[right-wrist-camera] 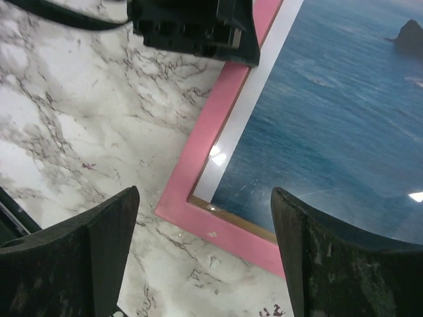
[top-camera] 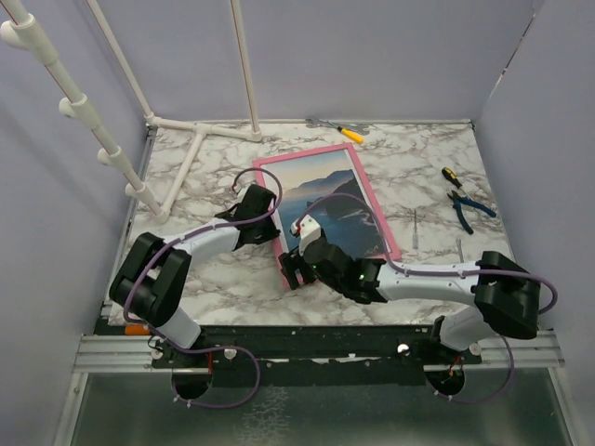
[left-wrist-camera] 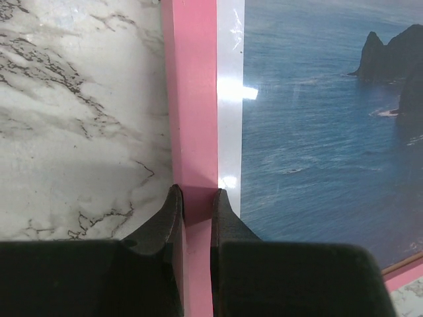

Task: Take the photo out of the frame
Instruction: Turn over the photo frame at the center of the board.

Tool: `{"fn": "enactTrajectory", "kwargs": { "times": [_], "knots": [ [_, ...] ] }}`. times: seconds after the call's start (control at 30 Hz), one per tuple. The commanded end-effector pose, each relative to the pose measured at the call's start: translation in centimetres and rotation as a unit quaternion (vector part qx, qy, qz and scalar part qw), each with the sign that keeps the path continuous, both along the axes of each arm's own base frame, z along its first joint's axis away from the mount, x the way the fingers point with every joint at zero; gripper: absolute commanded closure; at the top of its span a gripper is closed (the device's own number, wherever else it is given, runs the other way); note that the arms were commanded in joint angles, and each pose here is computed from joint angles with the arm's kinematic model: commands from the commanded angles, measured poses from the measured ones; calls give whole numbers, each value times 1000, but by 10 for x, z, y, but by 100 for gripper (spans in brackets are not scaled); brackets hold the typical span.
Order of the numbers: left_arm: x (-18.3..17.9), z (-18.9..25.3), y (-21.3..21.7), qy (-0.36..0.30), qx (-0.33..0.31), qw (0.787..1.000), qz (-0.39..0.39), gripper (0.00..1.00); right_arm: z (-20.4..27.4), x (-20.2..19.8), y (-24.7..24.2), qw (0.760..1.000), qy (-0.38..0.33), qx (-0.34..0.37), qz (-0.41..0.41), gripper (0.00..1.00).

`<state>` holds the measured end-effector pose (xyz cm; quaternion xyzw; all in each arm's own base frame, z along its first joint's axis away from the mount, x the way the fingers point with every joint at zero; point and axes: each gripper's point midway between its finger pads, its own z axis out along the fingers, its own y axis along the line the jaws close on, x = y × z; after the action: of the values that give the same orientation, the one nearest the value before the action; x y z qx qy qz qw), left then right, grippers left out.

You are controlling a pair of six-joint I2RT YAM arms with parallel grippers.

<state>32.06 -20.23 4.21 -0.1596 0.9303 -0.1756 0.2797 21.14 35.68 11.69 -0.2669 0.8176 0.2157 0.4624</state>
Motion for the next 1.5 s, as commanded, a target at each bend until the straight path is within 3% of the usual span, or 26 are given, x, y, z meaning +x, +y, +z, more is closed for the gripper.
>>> {"fn": "enactTrajectory", "kwargs": {
  "times": [0.0,0.23,0.63,0.87,1.03,1.1,1.33,1.47],
  "knots": [
    [16,66,-27,-57,-94,994,-1,100,-5,4,-3,999,-25,-19,-44,18],
    [13,84,-36,-59,-130,990,-4,100,-18,2,11,998,-43,-40,-35,22],
    [11,78,-34,-53,-127,990,-1,100,-50,-2,33,994,-58,-95,-20,25],
    [11,76,-33,-52,-125,991,1,100,-65,7,14,985,-81,-133,-70,43],
    [10,76,-32,-52,-125,991,0,100,-62,9,13,982,-92,-143,-79,86],
    [9,76,-31,-53,-125,991,0,100,-59,8,14,984,-89,-131,-76,96],
    [7,75,-25,-48,-129,991,-2,100,-45,3,13,991,-80,-74,-81,99],
    [6,80,-20,-54,-137,989,-11,88,-37,2,13,993,-76,-50,-79,99]
  ]
}}
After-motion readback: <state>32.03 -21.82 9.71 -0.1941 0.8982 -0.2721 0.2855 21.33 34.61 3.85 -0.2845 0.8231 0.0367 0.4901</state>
